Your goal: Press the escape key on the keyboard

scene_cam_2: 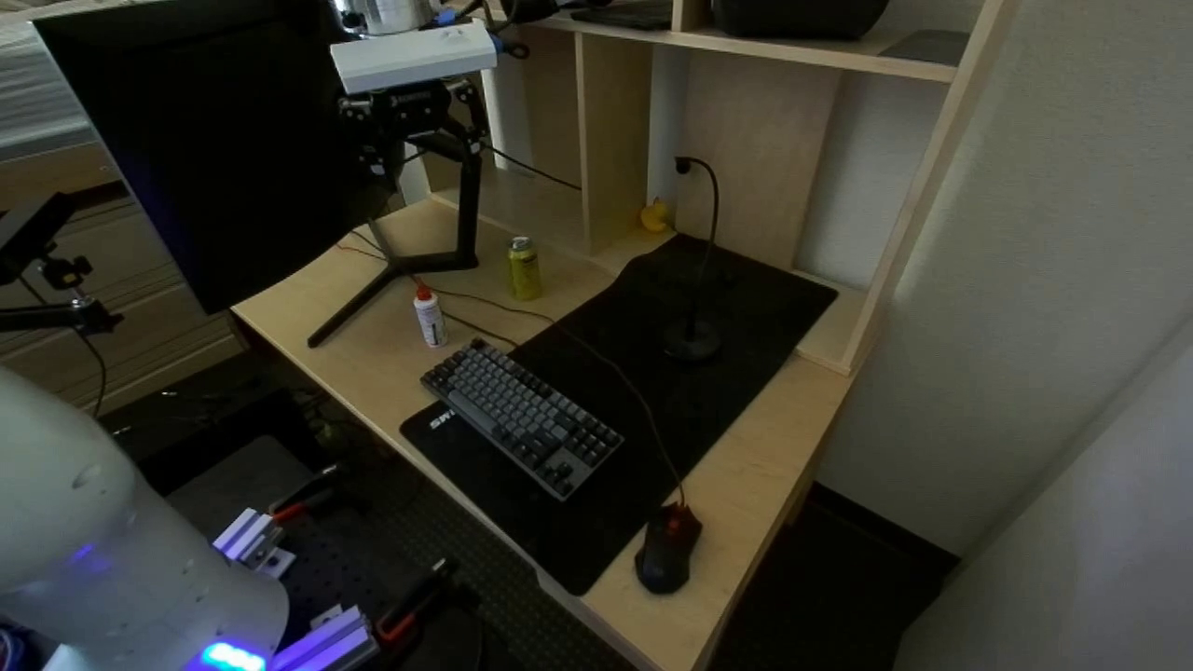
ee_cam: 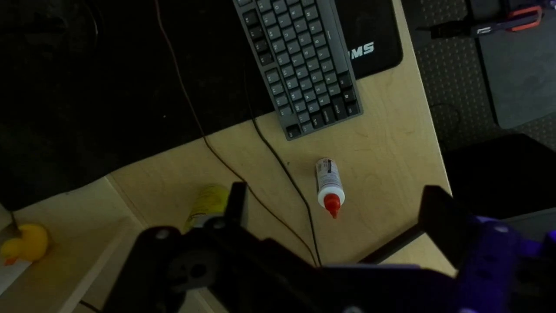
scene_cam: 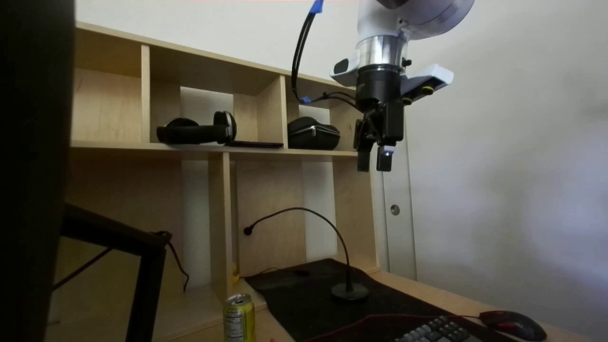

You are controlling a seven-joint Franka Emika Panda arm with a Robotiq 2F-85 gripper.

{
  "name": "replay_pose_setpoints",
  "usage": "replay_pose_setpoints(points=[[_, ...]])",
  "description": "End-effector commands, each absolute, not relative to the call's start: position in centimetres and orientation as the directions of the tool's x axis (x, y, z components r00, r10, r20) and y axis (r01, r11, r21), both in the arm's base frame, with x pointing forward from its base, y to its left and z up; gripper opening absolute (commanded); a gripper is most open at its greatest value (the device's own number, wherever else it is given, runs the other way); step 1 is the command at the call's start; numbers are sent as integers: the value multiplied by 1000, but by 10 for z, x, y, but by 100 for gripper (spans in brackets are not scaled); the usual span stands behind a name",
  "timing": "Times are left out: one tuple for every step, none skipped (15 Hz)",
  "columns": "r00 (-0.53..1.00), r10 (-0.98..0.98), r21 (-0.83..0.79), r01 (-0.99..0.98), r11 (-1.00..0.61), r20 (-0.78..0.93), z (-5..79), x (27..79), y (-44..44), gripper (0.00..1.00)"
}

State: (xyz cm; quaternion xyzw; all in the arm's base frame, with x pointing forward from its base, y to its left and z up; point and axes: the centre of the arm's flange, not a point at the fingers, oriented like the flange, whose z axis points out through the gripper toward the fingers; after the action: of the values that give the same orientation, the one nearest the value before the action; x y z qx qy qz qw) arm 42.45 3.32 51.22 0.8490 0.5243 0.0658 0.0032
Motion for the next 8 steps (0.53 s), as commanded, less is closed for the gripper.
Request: replay_pose_setpoints(points=[[420,906,-59,907,-417,53,445,482,44,100],[406,913,-84,912,-401,42,424,488,50,100],[391,919,-114,916,-385,43,400,498,56,100],[385,922,-126,917,-378,44,379,510,60,100],[380,924,-126,920,-371,52,366,515,60,100],[396,916,-144,912,-385,60,355,522,57,100],[415,908,-173,900,-401,54,345,523,54,100],[412,910,-148,903,-403,38,354,499,60,100]])
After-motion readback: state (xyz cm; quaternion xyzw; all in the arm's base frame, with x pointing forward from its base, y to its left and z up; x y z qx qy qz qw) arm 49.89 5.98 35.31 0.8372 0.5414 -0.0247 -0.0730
